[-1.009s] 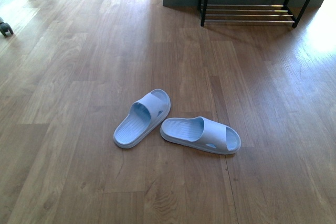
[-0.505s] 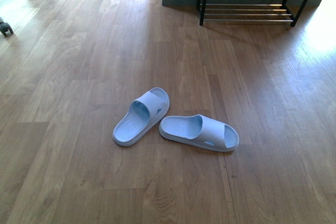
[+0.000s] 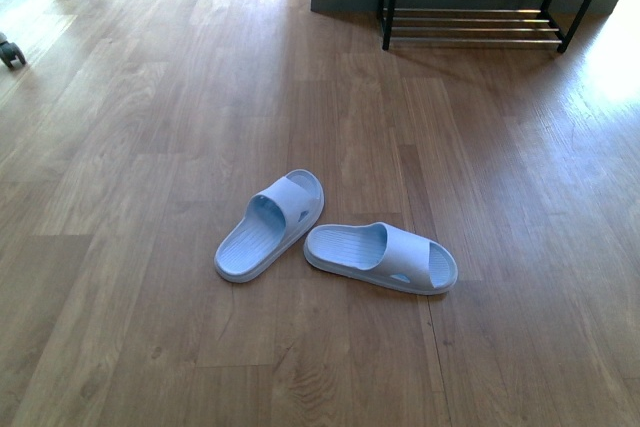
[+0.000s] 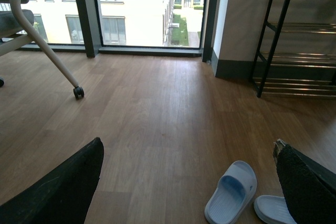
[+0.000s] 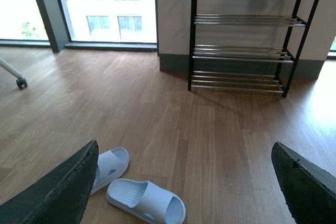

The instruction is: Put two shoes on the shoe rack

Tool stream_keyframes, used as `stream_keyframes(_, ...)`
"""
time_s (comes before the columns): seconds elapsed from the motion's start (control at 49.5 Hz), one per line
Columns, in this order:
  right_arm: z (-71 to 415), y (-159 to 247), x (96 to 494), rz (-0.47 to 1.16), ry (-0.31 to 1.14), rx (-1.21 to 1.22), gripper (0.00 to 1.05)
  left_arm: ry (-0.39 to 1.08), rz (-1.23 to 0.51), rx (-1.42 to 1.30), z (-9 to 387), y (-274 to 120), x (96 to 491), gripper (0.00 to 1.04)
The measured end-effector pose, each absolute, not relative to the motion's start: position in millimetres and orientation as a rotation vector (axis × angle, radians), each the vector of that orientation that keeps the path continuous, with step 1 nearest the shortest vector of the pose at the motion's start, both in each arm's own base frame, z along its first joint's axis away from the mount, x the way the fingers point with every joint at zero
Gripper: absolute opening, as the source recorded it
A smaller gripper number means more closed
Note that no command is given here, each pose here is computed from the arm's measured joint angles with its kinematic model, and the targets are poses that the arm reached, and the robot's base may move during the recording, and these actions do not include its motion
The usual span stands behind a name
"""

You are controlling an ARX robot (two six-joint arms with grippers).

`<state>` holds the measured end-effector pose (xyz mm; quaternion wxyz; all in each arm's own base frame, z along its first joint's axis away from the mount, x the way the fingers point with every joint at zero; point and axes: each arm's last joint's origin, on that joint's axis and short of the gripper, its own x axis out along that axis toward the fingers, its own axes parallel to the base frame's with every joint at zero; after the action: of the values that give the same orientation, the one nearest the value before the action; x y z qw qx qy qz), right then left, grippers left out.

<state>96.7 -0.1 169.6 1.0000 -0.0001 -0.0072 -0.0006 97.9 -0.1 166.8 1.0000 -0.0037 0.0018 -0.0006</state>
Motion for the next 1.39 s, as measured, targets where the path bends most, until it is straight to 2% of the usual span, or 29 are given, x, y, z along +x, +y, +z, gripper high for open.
stream_keyframes(1.393,169.6,-0.1,96.7,-0.001,-0.014,0.0,0.96,0.004,-0.001,-0.007,166.8,-0.1,97.9,0.95)
